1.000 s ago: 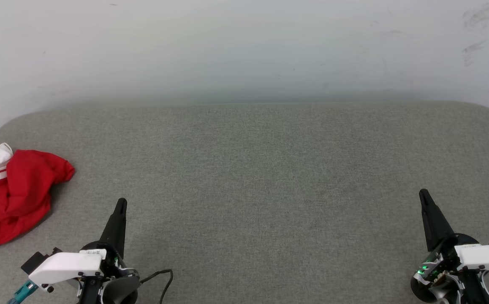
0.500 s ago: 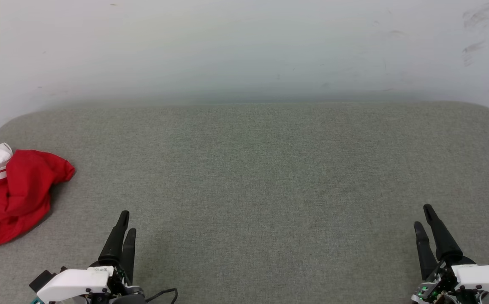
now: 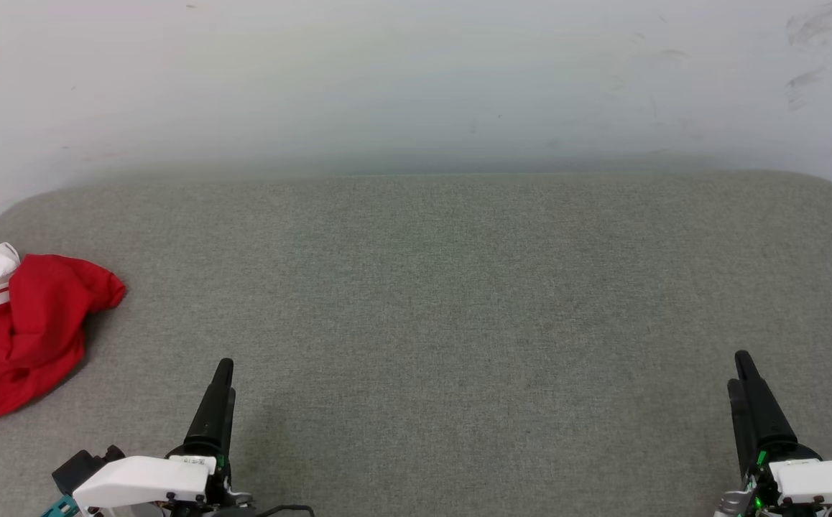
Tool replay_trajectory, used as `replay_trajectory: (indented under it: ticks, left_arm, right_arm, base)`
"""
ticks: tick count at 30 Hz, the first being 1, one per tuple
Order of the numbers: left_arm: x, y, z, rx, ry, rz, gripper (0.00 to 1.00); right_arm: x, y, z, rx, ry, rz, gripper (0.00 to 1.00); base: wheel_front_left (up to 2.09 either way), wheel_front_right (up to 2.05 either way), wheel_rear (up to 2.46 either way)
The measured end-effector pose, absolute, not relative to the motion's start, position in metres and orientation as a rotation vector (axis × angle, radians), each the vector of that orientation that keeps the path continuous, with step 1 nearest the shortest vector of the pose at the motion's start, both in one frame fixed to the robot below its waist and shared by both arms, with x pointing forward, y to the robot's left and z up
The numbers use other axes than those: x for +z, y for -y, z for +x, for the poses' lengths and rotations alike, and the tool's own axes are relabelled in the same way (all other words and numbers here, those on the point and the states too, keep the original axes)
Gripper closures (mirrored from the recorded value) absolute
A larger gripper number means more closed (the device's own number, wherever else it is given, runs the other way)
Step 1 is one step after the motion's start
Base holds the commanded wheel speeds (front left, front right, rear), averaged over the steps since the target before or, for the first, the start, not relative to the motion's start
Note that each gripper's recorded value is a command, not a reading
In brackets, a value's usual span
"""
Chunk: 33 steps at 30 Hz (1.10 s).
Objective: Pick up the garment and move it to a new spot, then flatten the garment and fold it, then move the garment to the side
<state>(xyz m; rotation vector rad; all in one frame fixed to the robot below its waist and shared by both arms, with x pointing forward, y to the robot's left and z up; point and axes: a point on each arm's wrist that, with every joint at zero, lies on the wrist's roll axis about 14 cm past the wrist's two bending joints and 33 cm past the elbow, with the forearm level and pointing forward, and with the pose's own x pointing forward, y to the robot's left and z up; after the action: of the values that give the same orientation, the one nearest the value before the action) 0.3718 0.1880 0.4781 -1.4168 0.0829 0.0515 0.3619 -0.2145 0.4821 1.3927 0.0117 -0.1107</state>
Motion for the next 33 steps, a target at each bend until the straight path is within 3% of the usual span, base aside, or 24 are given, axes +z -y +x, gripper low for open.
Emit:
replay_trajectory:
  ticks: [33]
  left_arm:
    - [0.494, -0.164, 0.369, -0.113, -0.062, -0.633, 0.0]
  right_arm:
    - [0.499, 0.242, 0.347, -0.116, 0.042, 0.746, 0.0]
  base:
    - [0.0, 0.0, 0.0]
